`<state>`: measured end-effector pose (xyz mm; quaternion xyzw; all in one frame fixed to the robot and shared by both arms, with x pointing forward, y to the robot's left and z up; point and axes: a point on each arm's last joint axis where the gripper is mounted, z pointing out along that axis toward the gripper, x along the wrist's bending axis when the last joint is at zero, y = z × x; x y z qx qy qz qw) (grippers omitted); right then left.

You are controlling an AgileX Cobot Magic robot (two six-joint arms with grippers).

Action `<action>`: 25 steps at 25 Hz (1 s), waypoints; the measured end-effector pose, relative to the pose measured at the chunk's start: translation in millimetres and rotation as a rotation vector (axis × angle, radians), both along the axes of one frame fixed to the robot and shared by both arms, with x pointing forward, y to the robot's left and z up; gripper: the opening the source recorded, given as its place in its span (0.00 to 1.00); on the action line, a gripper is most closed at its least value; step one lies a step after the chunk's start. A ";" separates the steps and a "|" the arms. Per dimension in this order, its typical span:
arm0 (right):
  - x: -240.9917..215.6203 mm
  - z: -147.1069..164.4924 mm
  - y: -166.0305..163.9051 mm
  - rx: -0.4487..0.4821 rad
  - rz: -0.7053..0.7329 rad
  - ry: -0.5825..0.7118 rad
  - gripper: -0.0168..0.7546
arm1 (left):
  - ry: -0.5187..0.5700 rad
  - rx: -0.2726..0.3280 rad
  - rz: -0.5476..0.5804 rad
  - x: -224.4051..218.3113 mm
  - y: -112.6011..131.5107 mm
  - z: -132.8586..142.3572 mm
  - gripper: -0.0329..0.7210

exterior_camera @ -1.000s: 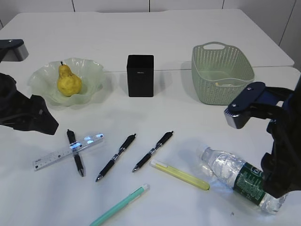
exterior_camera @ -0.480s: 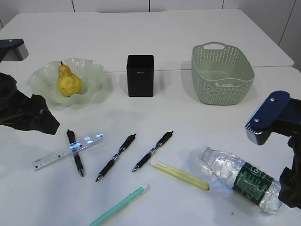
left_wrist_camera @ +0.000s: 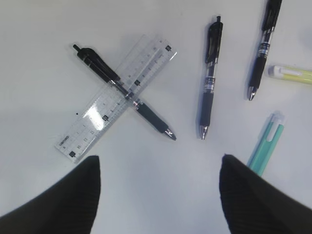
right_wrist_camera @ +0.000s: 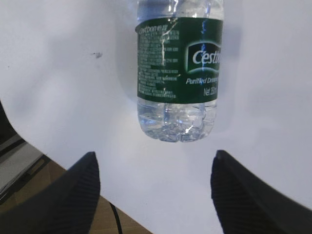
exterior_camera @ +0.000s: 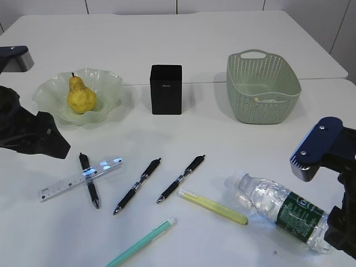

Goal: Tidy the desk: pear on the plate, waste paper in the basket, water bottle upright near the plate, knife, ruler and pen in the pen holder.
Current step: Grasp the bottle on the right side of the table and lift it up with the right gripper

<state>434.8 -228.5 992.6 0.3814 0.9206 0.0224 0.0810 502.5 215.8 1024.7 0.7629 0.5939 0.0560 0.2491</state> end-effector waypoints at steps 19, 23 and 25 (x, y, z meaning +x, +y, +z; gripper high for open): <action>1.6 0.7 -3.2 0.043 -0.035 0.015 0.59 | 0.000 0.000 0.000 0.0 0.0 0.0 0.76; 0.8 2.6 -0.1 0.077 -0.054 0.033 0.59 | 0.000 0.000 0.000 0.0 0.0 0.0 0.76; -0.2 2.5 -0.5 0.073 -0.054 0.044 0.59 | -0.002 0.000 0.001 0.1 0.0 0.1 0.76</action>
